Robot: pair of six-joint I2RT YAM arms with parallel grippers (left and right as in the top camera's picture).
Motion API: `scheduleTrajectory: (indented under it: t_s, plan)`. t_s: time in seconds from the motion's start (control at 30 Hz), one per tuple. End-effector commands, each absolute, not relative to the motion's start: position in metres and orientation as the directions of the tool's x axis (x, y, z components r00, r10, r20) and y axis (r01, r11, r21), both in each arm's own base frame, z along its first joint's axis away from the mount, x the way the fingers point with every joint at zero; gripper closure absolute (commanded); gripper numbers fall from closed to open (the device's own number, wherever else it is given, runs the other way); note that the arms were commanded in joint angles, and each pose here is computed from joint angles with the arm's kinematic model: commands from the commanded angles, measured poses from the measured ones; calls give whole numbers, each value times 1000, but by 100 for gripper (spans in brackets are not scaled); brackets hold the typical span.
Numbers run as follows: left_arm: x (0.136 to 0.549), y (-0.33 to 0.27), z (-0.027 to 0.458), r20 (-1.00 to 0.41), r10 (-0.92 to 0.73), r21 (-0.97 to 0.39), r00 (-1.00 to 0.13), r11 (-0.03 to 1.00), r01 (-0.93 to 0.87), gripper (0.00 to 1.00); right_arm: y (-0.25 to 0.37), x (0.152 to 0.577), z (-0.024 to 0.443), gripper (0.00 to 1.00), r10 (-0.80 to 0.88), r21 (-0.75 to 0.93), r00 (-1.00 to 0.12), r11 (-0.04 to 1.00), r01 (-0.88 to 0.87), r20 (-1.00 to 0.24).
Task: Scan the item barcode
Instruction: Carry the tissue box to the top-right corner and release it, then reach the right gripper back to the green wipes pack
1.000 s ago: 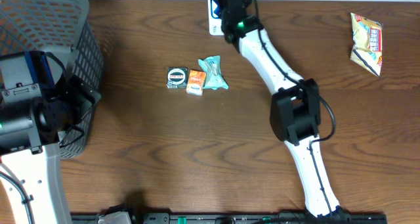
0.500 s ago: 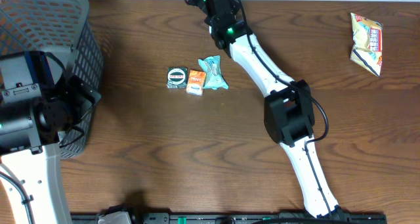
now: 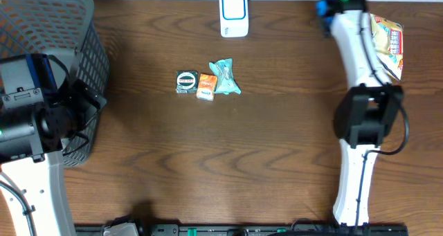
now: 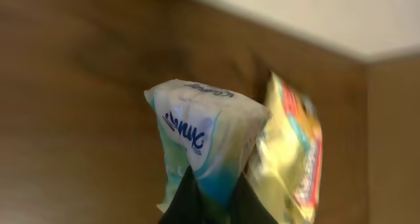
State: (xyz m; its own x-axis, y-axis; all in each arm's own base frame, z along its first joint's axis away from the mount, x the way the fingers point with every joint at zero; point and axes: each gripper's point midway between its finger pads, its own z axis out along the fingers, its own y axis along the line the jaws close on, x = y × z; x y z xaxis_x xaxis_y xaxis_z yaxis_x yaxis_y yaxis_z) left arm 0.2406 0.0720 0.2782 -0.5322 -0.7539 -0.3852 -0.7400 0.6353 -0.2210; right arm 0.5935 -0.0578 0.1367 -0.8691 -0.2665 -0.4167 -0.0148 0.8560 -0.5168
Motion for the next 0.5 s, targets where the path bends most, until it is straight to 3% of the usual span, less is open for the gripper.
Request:
scheduleTrajectory:
  t_s: [0.0,0.03,0.13,0.23,0.27,0.37,0.43,0.47]
  plan:
    - [239,74,282,-396,-757,-225,-519,628,-745,2,-77,585,132,83,-188,-439,-885,898,21,-426]
    - [239,74,282,-396,-757,-225,-519,628,-745,2,-85,581,129,62,-160,-415,-892,909,34,-423]
    - [239,74,282,-396,-757,-225,-519,628,-745,2,-103,573,125,64,-75,-386,-903,916,105,-424]
    - [239,74,282,-396,-757,-225,-519,628,-745,2,-110,569,123,31,-38,-363,-906,923,130,-421]
    - [239,74,282,-396,-757,-225,-519,628,-745,2,-109,568,121,26,-36,-348,-908,929,123,-418]
    - [239,74,282,-396,-757,-225,-519,628,-745,2,-82,571,114,26,-45,-218,-904,975,53,-425]
    - [239,74,282,-396,-757,-225,-519,628,-745,2,-48,575,111,28,-53,-56,-895,998,-31,-444]
    - [239,74,282,-396,-757,-225,-519,628,-745,2,-10,576,114,28,-57,119,-884,985,-126,-464]
